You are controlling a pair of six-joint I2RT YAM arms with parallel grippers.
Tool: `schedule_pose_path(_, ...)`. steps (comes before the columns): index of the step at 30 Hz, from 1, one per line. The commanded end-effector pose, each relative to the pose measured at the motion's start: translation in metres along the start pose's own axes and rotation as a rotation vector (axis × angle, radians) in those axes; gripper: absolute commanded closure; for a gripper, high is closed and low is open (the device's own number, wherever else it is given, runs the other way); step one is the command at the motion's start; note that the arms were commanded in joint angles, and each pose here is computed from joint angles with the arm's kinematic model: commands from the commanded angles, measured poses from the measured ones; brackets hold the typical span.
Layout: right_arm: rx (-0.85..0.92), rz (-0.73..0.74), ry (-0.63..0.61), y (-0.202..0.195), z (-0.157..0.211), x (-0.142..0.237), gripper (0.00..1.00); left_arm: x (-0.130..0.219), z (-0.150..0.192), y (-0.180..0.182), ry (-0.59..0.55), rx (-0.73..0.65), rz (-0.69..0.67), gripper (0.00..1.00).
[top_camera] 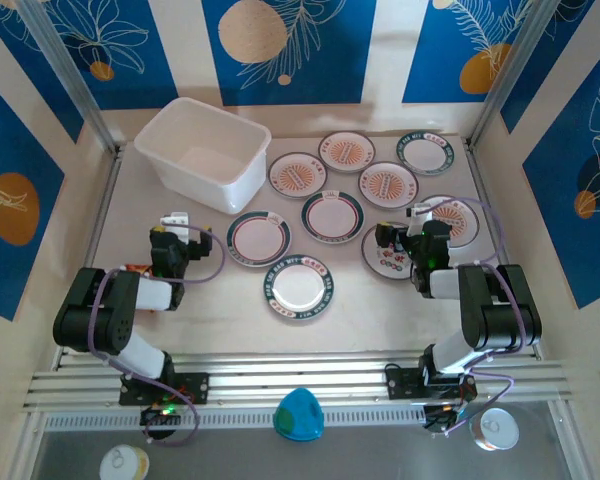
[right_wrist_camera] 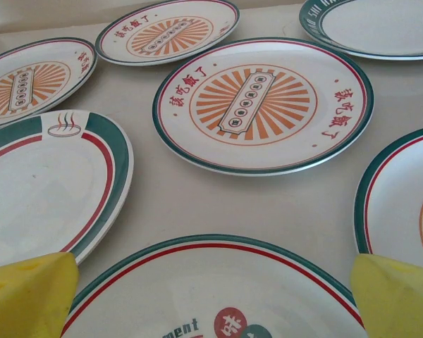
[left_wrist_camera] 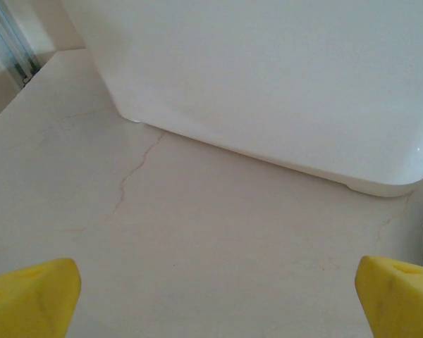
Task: Place the plates into the plastic bin on the countertop
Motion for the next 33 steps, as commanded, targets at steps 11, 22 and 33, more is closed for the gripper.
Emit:
schedule_pose_path(11, 0.004, -0.029, -0.025, 0.001, -0.008, -0.001, 0.01, -0.003, -0.003, 0.000, 0.002, -0.009, 0.012, 0.00)
schedule_pose_path(22, 0.004, -0.028, -0.025, 0.000, -0.009, -0.002, 0.01, -0.004, -0.002, 0.000, 0.012, -0.010, 0.009, 0.00)
schedule_pose_path(33, -0.067, 0.068, -0.011, -0.011, -0.036, 0.028, 0.01, 0.008, -0.025, -0.007, 0.018, -0.020, 0.046, 0.00)
Point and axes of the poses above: each hand's point on the last joint's axis, 136 mm out from that joint toward the fingers, its own x axis back along the fingers, its own y axis along the line the jaws close on, z = x × y, the point moved 3 cm from there along x, back along the fingers, and after that the axes turned 12 degrees about x, right-handed, at the moved point
